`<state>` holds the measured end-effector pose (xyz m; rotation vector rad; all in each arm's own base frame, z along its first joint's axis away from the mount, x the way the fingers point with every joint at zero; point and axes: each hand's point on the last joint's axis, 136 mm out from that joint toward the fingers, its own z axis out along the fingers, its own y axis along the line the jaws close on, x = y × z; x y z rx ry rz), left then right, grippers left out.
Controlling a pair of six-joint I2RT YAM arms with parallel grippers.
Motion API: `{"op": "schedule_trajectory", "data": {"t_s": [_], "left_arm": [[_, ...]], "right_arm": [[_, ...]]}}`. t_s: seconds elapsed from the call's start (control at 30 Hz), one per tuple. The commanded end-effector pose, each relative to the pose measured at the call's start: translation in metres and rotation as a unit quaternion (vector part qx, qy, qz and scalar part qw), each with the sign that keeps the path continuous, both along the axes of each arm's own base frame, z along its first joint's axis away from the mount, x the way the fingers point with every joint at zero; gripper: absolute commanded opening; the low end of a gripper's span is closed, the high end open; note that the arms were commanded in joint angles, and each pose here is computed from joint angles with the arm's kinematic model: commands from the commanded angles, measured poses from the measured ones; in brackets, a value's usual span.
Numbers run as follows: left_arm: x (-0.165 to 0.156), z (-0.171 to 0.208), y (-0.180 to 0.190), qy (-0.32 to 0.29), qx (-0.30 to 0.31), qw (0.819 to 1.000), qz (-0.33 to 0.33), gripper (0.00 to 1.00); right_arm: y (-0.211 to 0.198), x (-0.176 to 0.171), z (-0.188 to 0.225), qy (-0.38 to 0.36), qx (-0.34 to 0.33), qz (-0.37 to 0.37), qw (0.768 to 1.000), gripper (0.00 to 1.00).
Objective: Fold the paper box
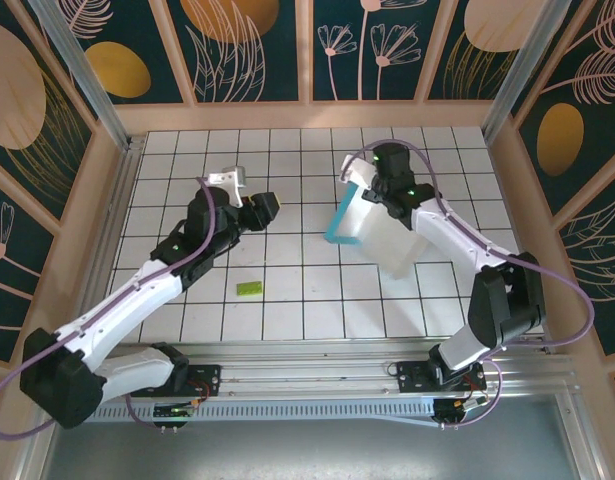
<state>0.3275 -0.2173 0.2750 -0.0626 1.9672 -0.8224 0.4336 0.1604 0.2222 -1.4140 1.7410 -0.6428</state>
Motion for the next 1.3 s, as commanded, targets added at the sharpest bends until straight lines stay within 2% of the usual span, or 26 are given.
{"op": "schedule_trajectory", "data": {"t_s": [0.0, 0.17, 0.27, 0.37, 0.43, 0.53, 0.6, 0.67, 0.7, 0.73, 0.77, 0.8, 0.83, 0.87, 0.93, 1.07, 1.17, 1.23, 1.27], "left_arm": [[0.004, 0.012, 0.013, -0.034, -0.004, 0.999, 0.033, 0.48], [0.002, 0.014, -0.002, -0.026, -0.047, 0.999, 0.003, 0.48], [-0.003, 0.007, -0.003, -0.017, -0.070, 0.997, -0.001, 0.48], [-0.008, -0.001, 0.006, -0.017, -0.071, 0.997, 0.013, 0.48], [-0.008, -0.009, 0.016, -0.015, -0.059, 0.997, 0.036, 0.47], [-0.006, -0.015, 0.025, -0.015, -0.039, 0.998, 0.057, 0.47], [-0.005, -0.014, 0.024, -0.021, -0.028, 0.998, 0.054, 0.47], [-0.004, -0.014, 0.018, -0.025, -0.007, 0.999, 0.033, 0.46], [-0.004, -0.015, 0.011, -0.026, 0.011, 1.000, 0.012, 0.46], [-0.005, -0.016, 0.004, -0.023, 0.029, 0.999, -0.013, 0.47], [-0.005, -0.016, -0.004, -0.024, 0.045, 0.998, -0.037, 0.46], [-0.006, -0.019, -0.010, -0.019, 0.064, 0.996, -0.062, 0.46], [-0.008, -0.020, -0.017, -0.016, 0.077, 0.993, -0.085, 0.47], [-0.011, -0.021, -0.022, -0.016, 0.087, 0.990, -0.107, 0.46], [-0.018, -0.021, -0.034, -0.015, 0.105, 0.981, -0.160, 0.46], [-0.035, -0.018, -0.056, -0.009, 0.113, 0.960, -0.255, 0.46], [-0.053, -0.017, -0.067, -0.008, 0.098, 0.944, -0.315, 0.46], [-0.074, -0.012, -0.075, -0.026, 0.079, 0.923, -0.375, 0.49], [-0.085, -0.009, -0.078, -0.037, 0.070, 0.912, -0.402, 0.54]], "right_arm": [[-0.046, -0.046, -0.032, 0.140, -0.305, 0.052, 0.941, 0.00], [-0.005, -0.093, -0.081, 0.206, -0.373, 0.168, 0.889, 0.00], [0.028, -0.109, -0.115, 0.215, -0.393, 0.222, 0.866, 0.15], [0.073, -0.113, -0.135, 0.180, -0.382, 0.264, 0.867, 0.26], [0.094, -0.117, -0.134, 0.168, -0.366, 0.283, 0.871, 0.32], [0.109, -0.115, -0.113, 0.147, -0.330, 0.266, 0.894, 0.36], [0.112, -0.117, -0.094, 0.135, -0.288, 0.236, 0.918, 0.38], [0.117, -0.120, -0.070, 0.119, -0.193, 0.168, 0.959, 0.39], [0.122, -0.118, -0.052, 0.103, -0.105, 0.103, 0.984, 0.40], [0.123, -0.114, -0.029, 0.079, 0.004, 0.018, 0.997, 0.42], [0.118, -0.112, -0.011, 0.064, 0.111, -0.067, 0.989, 0.44], [0.103, -0.111, 0.006, 0.048, 0.243, -0.183, 0.952, 0.47], [0.078, -0.117, 0.013, 0.045, 0.349, -0.297, 0.888, 0.53], [0.061, -0.130, 0.005, 0.072, 0.408, -0.367, 0.833, 0.53], [0.028, -0.165, -0.019, 0.126, 0.478, -0.481, 0.724, 0.53], [-0.004, -0.215, -0.053, 0.184, 0.568, -0.565, 0.569, 0.54], [-0.035, -0.233, -0.077, 0.189, 0.583, -0.607, 0.506, 0.55], [-0.048, -0.236, -0.095, 0.197, 0.583, -0.620, 0.487, 0.57], [-0.052, -0.235, -0.104, 0.203, 0.583, -0.623, 0.480, 0.58]]}}
